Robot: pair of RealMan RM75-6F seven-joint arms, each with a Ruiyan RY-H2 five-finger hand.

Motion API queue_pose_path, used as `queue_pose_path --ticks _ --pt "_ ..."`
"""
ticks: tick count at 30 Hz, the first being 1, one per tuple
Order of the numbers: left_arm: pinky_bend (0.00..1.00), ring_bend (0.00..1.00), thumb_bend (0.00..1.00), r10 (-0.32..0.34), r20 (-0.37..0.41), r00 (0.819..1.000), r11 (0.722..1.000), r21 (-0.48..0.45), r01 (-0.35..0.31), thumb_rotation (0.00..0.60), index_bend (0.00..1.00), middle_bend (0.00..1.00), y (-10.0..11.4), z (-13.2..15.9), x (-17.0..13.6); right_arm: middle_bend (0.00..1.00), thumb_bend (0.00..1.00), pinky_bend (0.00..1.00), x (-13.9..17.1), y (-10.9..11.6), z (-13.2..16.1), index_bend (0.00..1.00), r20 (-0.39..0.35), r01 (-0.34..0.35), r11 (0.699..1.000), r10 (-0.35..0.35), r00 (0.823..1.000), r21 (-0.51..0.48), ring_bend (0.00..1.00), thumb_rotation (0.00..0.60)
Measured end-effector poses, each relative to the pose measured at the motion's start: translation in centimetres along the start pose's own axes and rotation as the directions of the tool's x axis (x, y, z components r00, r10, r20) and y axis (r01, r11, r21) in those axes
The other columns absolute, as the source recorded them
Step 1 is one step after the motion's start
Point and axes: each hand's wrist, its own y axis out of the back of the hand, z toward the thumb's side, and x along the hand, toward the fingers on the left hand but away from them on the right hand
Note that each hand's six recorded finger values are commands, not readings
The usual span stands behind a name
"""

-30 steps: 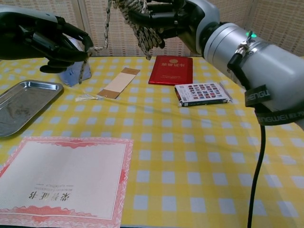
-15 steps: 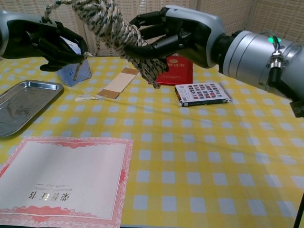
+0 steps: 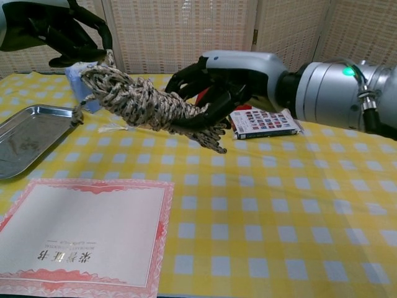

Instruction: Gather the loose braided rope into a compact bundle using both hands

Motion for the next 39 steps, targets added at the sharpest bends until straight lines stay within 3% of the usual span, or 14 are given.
queue_pose_path --ticks 11,20,30,39 --pt "0.86 0.82 0.61 0.059 0.101 0.993 0.986 0.152 -0.074 0.6 0.67 0.92 -0.1 2.5 -0.7 0.77 0.75 0.77 -1.4 -0.4 -0.7 0.88 0.085 0.009 1.0 -0.011 0.996 0.024 0.83 0.6" --pt "0.86 0.82 0.61 0.106 0.155 0.982 0.956 0.255 -0.144 0.6 0.67 0.92 -0.4 3.6 -2.0 0.77 0.75 0.78 -3.4 0.2 -0.8 0.89 0.167 0.144 0.989 -0.137 0.976 -0.032 0.84 0.6" --pt "0.86 0.82 0.61 0.091 0.142 0.986 0.961 0.246 -0.124 0.6 0.67 0.92 -1.3 3.9 -2.8 0.77 0.75 0.78 -5.2 0.9 0.2 0.89 0.193 0.308 0.946 -0.285 0.939 -0.104 0.84 0.6" --pt "0.86 0.82 0.61 0.074 0.109 0.991 0.973 0.208 -0.095 0.6 0.67 0.92 -1.8 3.6 -2.8 0.77 0.75 0.78 -6.1 1.0 1.3 0.89 0.174 0.38 0.91 -0.352 0.92 -0.164 0.84 0.6"
